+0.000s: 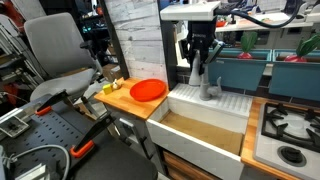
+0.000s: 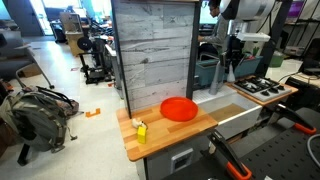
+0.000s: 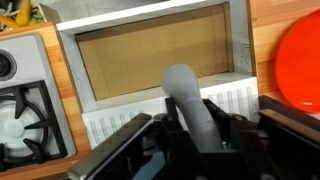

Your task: Move the faucet to the left

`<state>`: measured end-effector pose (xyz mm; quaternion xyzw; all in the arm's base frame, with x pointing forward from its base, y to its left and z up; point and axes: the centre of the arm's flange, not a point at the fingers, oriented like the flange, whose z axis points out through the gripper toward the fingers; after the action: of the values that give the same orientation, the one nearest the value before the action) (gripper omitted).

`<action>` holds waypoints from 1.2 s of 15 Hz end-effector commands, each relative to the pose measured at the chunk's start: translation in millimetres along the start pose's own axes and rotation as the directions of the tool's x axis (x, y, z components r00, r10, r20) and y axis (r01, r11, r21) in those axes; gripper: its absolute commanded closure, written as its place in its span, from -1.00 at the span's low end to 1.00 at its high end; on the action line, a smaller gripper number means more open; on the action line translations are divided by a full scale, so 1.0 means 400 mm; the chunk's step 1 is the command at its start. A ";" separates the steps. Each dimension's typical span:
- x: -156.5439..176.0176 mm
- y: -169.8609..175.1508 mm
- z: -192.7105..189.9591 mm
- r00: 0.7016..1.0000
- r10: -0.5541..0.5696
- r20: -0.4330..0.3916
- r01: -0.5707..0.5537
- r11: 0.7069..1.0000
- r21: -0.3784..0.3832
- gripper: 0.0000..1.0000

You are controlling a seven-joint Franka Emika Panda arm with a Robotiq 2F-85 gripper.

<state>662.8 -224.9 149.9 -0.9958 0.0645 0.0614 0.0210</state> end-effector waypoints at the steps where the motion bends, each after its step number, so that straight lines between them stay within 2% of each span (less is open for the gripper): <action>1: 0.014 -0.129 0.013 0.999 0.022 0.034 -0.026 0.991 0.130 0.84; 8: 0.058 -0.188 0.002 0.997 0.081 0.018 -0.083 0.982 0.167 0.84; 10: 0.069 -0.263 0.006 0.996 0.082 0.029 -0.087 0.967 0.239 0.84; 14: 0.086 -0.403 0.009 0.997 0.073 0.028 -0.078 0.939 0.334 0.84; 15: 0.085 -0.402 0.010 0.997 0.075 0.036 -0.082 0.940 0.332 0.51; 16: 0.084 -0.393 0.011 0.996 0.078 0.043 -0.088 0.938 0.335 -0.10; 17: 0.073 -0.384 0.010 0.996 0.078 0.048 -0.090 0.940 0.329 -0.02; 18: 0.063 -0.375 0.010 0.996 0.073 0.047 -0.085 0.943 0.323 -0.06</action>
<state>698.2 -89.2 147.0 -0.9770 0.1120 0.0683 0.1680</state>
